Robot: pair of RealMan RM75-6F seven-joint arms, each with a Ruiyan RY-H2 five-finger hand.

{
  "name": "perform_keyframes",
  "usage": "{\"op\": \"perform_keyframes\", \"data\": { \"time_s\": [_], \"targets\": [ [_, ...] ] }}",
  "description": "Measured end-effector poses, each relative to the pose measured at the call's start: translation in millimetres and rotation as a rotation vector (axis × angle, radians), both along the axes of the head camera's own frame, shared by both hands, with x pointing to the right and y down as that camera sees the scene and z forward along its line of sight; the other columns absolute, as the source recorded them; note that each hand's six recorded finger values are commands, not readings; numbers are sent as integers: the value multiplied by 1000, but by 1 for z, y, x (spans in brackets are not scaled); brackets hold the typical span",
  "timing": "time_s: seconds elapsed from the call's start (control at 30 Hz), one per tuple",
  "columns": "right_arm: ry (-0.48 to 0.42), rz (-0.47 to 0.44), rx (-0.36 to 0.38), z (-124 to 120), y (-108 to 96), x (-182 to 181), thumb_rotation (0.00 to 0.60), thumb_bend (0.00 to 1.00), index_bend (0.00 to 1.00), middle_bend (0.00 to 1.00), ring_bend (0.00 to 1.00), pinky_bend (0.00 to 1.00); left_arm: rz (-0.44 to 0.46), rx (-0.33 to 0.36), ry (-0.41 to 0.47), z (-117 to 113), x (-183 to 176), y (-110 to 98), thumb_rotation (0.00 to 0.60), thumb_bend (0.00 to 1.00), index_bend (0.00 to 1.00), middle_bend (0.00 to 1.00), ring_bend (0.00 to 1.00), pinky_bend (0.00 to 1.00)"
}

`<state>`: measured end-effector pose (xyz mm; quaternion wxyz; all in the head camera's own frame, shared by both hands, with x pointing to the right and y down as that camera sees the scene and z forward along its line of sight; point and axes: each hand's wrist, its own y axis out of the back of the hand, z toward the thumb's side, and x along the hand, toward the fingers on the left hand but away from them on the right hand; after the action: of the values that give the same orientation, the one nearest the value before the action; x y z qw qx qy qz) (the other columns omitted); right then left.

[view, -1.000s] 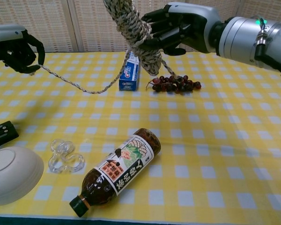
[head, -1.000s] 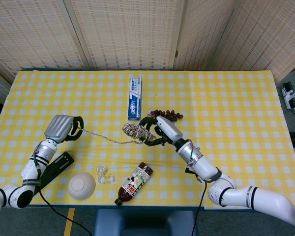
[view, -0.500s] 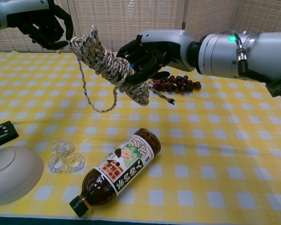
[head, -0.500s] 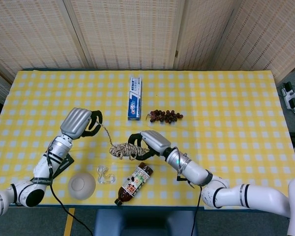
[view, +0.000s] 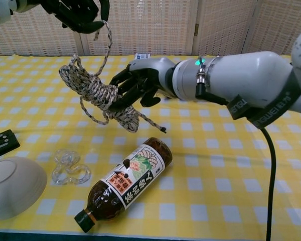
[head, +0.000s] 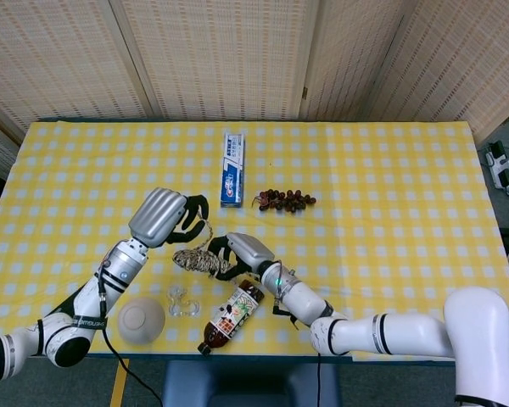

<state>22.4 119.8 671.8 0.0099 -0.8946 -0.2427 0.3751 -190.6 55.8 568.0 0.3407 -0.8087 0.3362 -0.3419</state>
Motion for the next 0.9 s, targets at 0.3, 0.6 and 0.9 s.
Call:
{"op": "perform_keyframes", "data": {
  "time_s": [0.3, 0.6, 0.9],
  "targets": [
    [-15, 195, -113, 4, -6, -20, 600, 439, 997, 887, 1000, 980, 6, -4, 41, -5, 1, 13, 600, 530, 648, 843, 785, 764],
    [-131, 451, -146, 0, -18, -29, 600, 438, 997, 888, 1000, 981, 0, -14, 57, -5, -14, 32, 600, 530, 646, 843, 780, 764],
    [-265, 674, -167, -2, -40, -6, 600, 439, 996, 887, 1000, 981, -84, -11, 45, 2, -52, 36, 600, 530, 646, 842, 778, 764]
  ]
}}
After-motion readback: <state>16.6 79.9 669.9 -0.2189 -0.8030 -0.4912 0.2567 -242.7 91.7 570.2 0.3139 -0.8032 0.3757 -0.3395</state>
